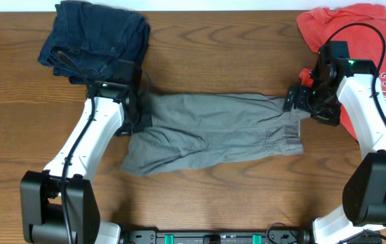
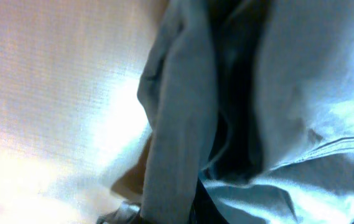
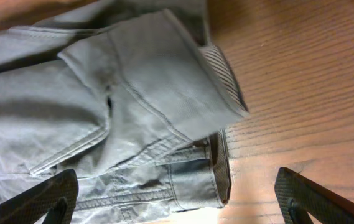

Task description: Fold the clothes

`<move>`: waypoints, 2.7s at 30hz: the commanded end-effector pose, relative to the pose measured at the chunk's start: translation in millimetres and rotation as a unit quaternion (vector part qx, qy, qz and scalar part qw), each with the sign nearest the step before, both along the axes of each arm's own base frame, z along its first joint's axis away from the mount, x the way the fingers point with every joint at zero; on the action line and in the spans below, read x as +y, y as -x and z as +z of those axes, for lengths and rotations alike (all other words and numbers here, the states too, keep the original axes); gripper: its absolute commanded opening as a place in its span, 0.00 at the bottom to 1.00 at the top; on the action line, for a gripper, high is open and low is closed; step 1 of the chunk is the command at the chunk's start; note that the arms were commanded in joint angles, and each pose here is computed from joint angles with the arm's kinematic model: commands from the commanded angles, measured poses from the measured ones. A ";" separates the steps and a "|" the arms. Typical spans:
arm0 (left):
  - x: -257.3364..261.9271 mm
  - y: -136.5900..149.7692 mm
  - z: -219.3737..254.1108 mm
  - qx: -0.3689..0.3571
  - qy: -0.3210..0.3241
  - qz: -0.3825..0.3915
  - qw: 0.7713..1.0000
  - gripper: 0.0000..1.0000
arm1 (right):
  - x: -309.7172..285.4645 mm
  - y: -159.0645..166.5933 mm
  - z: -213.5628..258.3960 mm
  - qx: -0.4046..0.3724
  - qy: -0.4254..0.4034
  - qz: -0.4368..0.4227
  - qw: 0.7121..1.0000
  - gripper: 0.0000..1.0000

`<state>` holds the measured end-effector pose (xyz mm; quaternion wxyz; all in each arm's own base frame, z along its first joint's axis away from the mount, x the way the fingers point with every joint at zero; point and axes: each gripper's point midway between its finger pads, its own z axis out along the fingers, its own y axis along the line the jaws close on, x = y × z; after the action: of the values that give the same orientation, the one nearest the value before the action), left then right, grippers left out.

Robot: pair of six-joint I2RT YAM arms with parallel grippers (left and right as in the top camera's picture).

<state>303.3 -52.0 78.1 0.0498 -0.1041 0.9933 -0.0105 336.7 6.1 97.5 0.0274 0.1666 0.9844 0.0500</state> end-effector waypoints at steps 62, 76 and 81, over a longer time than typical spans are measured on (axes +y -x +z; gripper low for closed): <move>-27.3 63.4 -49.1 0.118 0.003 0.029 0.993 0.06 | 77.7 51.3 -30.4 0.069 -0.020 0.124 0.990 0.01; -36.0 31.5 -57.2 0.059 0.014 0.023 0.998 0.06 | 86.5 33.5 -84.6 -0.010 -0.035 0.112 0.993 0.01; -37.3 34.6 -60.0 0.063 0.012 0.019 0.998 0.06 | 86.1 35.2 -95.0 -0.018 -0.037 0.101 0.994 0.01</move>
<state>274.6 -90.9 25.0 -0.0030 -0.1253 0.9918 -0.0258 307.8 90.1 6.8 0.0411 0.0554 0.9937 0.0887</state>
